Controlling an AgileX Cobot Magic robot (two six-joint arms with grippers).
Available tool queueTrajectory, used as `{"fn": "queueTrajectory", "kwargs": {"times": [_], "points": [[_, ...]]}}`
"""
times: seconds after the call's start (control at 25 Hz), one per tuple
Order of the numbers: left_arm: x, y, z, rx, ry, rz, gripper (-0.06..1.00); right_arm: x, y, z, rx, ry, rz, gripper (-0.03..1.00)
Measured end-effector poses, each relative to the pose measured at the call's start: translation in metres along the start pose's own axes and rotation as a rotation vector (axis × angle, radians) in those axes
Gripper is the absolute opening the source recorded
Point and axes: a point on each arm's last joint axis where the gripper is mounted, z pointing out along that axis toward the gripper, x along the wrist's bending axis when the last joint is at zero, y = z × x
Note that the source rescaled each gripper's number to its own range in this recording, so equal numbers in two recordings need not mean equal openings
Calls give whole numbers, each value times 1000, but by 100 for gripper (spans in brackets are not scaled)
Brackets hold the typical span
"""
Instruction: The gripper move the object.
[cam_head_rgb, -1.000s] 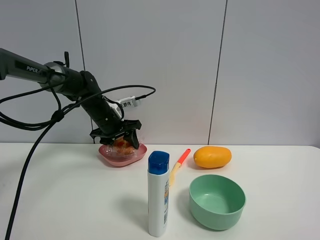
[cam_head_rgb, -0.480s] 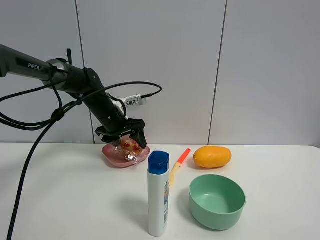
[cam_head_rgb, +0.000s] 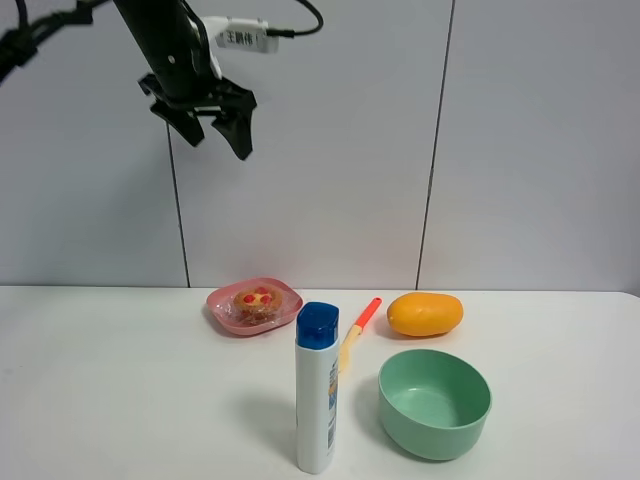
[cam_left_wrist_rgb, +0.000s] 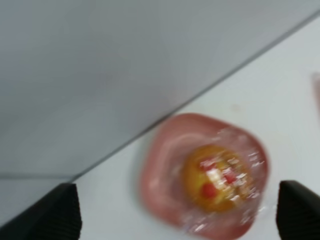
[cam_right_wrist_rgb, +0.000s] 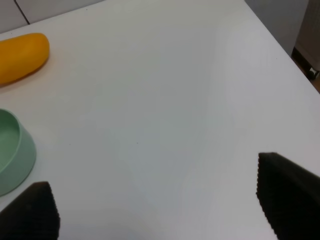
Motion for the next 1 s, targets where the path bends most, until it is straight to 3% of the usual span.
{"fn": "queueTrajectory", "kwargs": {"times": [0.12, 0.32, 0.48, 0.68, 1.0], "points": [[2, 5, -44, 5, 90, 26, 71, 0, 0, 0, 0, 0, 0, 100], [10, 10, -121, -110, 208, -45, 71, 0, 0, 0, 0, 0, 0, 100], [12, -10, -161, -104, 266, -48, 71, 0, 0, 0, 0, 0, 0, 100], [10, -68, -179, 28, 263, -103, 71, 0, 0, 0, 0, 0, 0, 100], [4, -198, -221, 161, 249, -271, 71, 0, 0, 0, 0, 0, 0, 100]]}}
